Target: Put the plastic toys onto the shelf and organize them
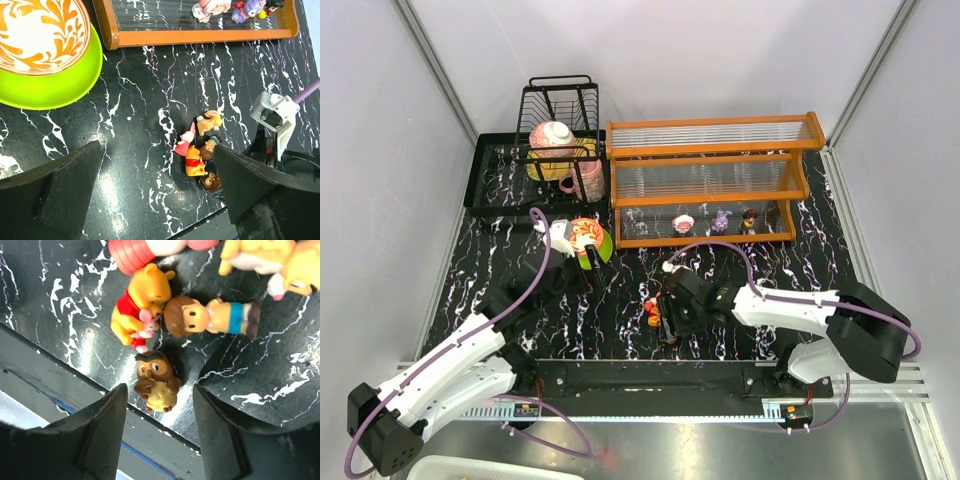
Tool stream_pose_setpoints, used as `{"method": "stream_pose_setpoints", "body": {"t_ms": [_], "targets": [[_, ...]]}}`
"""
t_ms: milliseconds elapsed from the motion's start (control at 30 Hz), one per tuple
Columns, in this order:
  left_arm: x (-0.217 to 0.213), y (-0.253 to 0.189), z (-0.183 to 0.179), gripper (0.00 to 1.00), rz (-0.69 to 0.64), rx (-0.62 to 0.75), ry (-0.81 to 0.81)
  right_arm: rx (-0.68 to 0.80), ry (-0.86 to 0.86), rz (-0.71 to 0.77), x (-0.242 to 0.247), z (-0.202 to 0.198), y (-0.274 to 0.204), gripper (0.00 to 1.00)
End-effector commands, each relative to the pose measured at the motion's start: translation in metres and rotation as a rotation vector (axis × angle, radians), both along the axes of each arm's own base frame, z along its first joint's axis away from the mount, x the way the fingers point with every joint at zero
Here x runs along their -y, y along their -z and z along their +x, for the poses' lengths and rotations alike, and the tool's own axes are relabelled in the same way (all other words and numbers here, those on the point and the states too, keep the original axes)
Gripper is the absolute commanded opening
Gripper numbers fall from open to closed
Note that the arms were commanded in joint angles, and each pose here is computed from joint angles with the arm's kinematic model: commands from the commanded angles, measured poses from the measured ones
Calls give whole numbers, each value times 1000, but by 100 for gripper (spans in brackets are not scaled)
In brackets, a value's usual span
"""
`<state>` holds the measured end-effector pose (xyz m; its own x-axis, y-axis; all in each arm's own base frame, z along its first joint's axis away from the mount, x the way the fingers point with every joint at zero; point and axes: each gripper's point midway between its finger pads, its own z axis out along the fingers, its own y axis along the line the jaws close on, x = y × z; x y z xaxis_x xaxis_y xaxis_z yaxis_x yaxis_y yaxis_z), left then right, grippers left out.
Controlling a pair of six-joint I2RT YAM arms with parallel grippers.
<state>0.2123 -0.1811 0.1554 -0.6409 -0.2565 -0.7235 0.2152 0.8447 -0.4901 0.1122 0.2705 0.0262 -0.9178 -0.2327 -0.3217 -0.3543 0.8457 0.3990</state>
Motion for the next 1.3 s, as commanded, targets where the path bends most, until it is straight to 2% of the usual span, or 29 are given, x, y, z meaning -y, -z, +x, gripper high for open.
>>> {"method": "stream_pose_setpoints", "body": {"t_ms": [0,933,1267], "targets": [[3,-14,5,99,-33,49,-3,44,-31,2,-16,17,-17,61],[-6,-8,1,99,-31,51,-33,-11,-198,-246,-16,27,7,56],[-9,-8,0,99,-31,55,-45,-27,-238,-312,-9,27,11,46]]}}
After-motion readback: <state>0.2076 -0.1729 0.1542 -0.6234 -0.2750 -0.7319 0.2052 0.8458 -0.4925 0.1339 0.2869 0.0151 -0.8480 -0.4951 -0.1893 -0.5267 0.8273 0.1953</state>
